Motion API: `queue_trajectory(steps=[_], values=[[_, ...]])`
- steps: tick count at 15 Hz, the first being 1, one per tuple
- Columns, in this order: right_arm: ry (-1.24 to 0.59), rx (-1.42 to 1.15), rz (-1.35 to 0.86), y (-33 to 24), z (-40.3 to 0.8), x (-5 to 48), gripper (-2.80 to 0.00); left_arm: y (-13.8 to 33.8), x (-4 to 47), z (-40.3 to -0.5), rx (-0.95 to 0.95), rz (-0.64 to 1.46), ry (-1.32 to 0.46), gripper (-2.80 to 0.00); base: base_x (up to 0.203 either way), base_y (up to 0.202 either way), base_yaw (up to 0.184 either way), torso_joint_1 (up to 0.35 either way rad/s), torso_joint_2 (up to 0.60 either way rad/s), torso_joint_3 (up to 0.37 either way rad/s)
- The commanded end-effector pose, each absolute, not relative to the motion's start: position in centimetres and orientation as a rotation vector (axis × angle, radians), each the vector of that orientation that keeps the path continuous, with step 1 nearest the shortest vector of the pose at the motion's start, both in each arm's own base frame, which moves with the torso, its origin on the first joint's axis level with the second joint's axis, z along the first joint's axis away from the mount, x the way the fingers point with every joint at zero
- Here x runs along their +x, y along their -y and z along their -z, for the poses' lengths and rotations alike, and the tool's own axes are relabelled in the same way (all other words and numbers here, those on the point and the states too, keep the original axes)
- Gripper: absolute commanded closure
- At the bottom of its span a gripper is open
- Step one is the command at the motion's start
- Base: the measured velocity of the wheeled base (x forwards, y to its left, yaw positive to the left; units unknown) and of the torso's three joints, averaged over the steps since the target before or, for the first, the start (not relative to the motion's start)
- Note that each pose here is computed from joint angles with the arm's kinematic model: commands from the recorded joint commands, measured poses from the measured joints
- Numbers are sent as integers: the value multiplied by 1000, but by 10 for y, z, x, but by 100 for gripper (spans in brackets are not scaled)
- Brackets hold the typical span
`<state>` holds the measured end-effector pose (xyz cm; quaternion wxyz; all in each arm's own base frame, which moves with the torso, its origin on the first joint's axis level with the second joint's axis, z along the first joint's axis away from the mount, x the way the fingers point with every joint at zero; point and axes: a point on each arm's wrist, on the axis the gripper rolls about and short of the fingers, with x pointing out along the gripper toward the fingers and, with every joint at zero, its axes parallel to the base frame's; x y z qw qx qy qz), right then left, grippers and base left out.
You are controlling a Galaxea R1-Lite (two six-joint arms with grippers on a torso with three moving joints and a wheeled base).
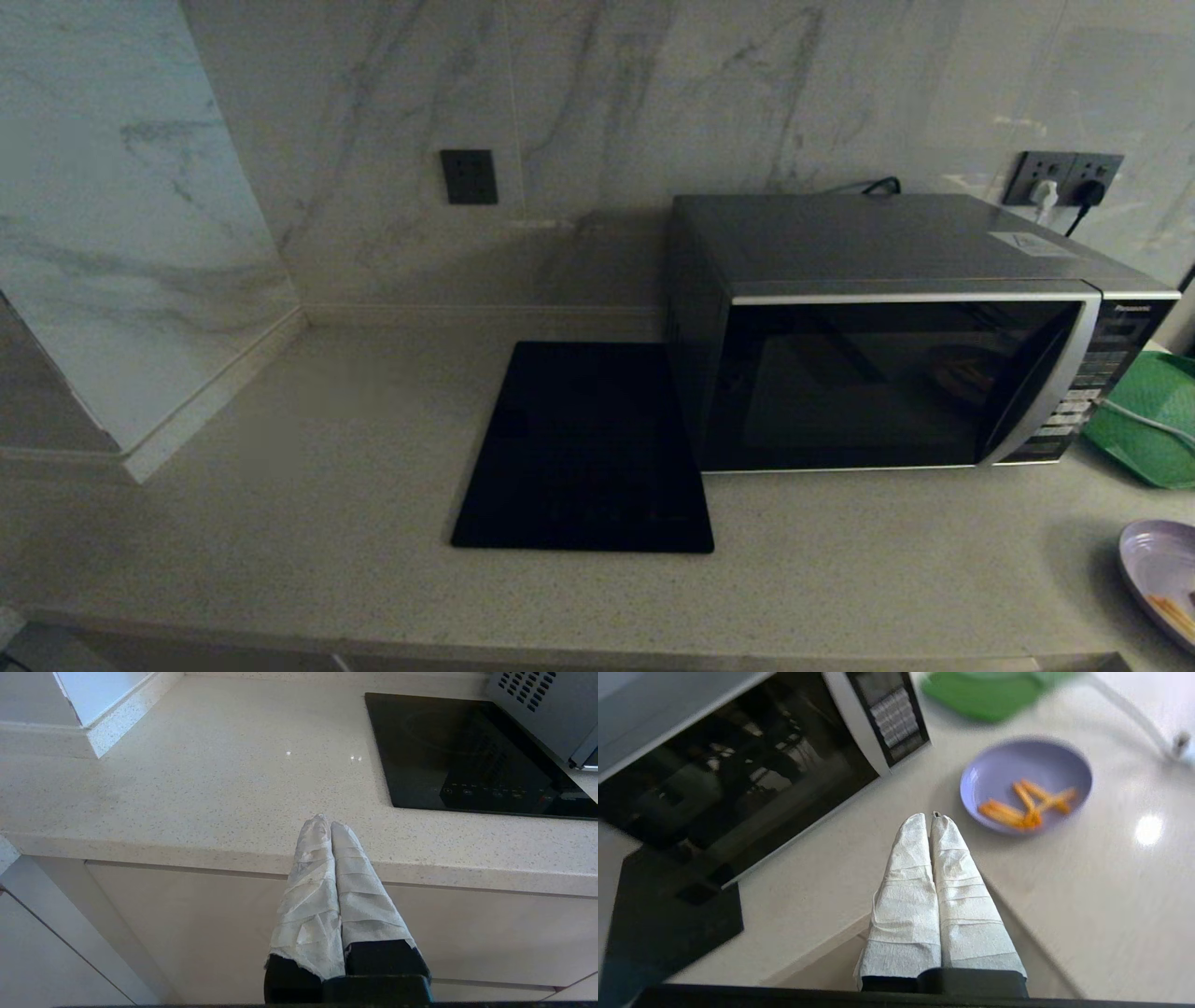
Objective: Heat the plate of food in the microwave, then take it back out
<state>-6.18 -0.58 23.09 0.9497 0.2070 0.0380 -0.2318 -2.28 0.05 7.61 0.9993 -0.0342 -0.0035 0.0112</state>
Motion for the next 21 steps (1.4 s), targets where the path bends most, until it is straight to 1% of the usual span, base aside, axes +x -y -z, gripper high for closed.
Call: queue_trajectory(steps=[1, 7, 11, 14, 16, 18, 21], values=[[-17, 426, 457, 5, -226, -78, 0, 0, -23, -76, -69, -26, 7, 0, 0, 0, 0, 0, 0, 0], [8, 399, 412, 7, -209, -93, 0, 0, -23, -76, -69, -26, 6, 0, 0, 0, 0, 0, 0, 0], [81, 229, 313, 6, -175, -117, 0, 0, -23, -76, -69, -24, 7, 0, 0, 0, 0, 0, 0, 0], [-13, 189, 274, 6, -156, -96, 0, 0, -23, -76, -69, -24, 6, 0, 0, 0, 0, 0, 0, 0], [-24, 182, 256, 5, -136, -70, 0, 0, -23, -76, -69, -24, 7, 0, 0, 0, 0, 0, 0, 0], [5, 145, 176, 4, -120, -51, 0, 0, -23, -76, -69, -25, 6, 0, 0, 0, 0, 0, 0, 0], [-59, 76, 103, 2, -97, -38, 0, 0, -23, -76, -69, -25, 7, 0, 0, 0, 0, 0, 0, 0]])
